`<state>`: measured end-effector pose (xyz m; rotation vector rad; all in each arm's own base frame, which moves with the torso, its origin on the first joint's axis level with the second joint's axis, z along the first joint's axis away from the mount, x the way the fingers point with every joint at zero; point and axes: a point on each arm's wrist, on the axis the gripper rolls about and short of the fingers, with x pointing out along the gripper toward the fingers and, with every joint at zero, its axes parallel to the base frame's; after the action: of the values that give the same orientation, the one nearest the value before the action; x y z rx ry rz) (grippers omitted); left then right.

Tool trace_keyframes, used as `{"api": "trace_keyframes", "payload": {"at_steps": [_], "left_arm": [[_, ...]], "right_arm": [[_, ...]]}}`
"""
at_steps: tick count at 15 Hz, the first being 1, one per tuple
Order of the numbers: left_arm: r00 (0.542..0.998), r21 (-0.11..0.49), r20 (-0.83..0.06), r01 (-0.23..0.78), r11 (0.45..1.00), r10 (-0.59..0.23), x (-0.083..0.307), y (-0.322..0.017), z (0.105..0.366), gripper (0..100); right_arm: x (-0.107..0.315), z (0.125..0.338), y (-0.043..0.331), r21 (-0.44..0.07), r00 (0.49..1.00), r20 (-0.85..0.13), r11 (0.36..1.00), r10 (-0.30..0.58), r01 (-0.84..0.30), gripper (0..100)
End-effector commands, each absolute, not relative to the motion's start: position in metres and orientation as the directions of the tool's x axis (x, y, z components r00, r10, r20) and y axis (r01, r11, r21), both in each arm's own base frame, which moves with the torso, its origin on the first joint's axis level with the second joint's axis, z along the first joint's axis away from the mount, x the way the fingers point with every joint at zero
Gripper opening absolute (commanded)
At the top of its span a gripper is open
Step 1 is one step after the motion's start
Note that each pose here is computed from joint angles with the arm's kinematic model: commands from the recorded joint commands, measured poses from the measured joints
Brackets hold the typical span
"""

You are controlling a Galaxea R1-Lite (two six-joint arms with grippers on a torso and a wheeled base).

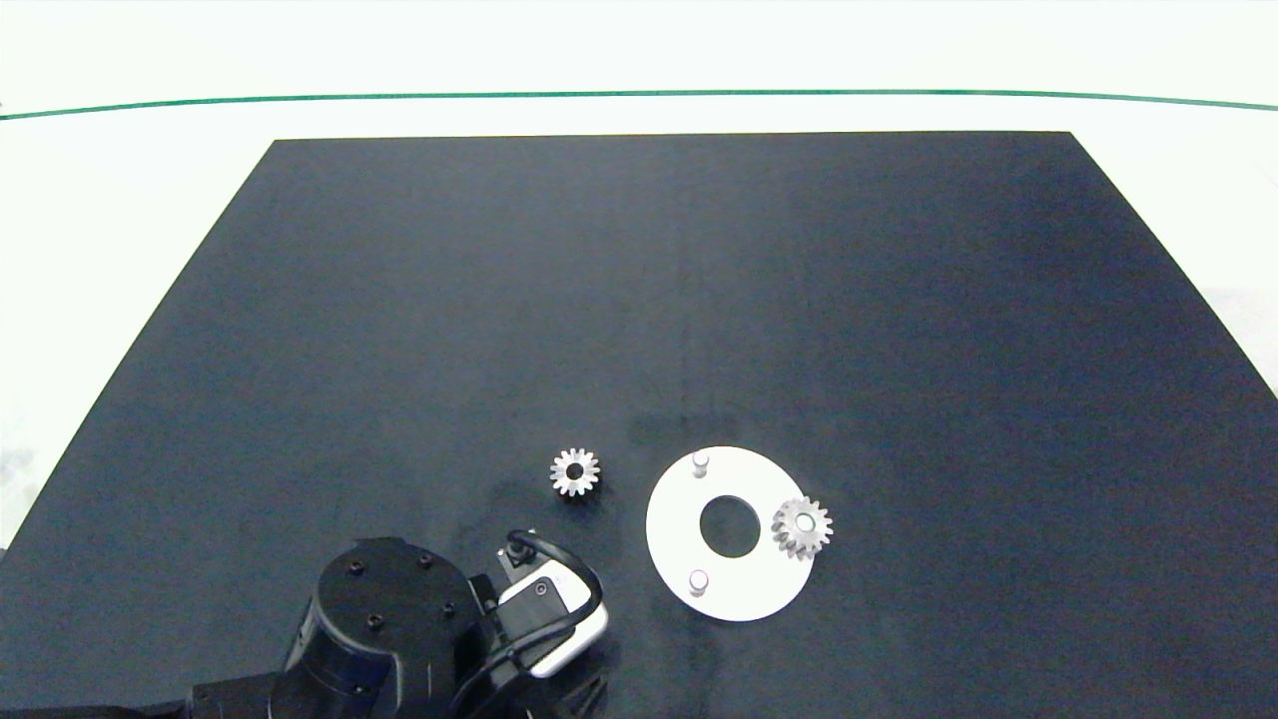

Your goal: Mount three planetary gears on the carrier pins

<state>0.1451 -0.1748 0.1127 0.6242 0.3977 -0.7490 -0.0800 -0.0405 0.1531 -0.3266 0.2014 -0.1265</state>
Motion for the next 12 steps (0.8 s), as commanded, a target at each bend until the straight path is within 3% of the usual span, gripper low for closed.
{"api": "trace_keyframes", "payload": {"at_steps": [1,12], "left_arm": [[0.672,0.381,-0.548,0.731,0.566,-0.498,0.1472,-0.1762,0.1100,54],[0.667,0.387,-0.558,0.735,0.557,-0.493,0.1486,-0.1774,0.1071,31]], "right_arm": [[-0.0801,0.1526,-0.0409,-0.334,0.972,-0.178,0.938,-0.156,0.090,100],[-0.0803,0.1525,-0.0410,-0.333,0.972,-0.176,0.939,-0.156,0.090,100]]}}
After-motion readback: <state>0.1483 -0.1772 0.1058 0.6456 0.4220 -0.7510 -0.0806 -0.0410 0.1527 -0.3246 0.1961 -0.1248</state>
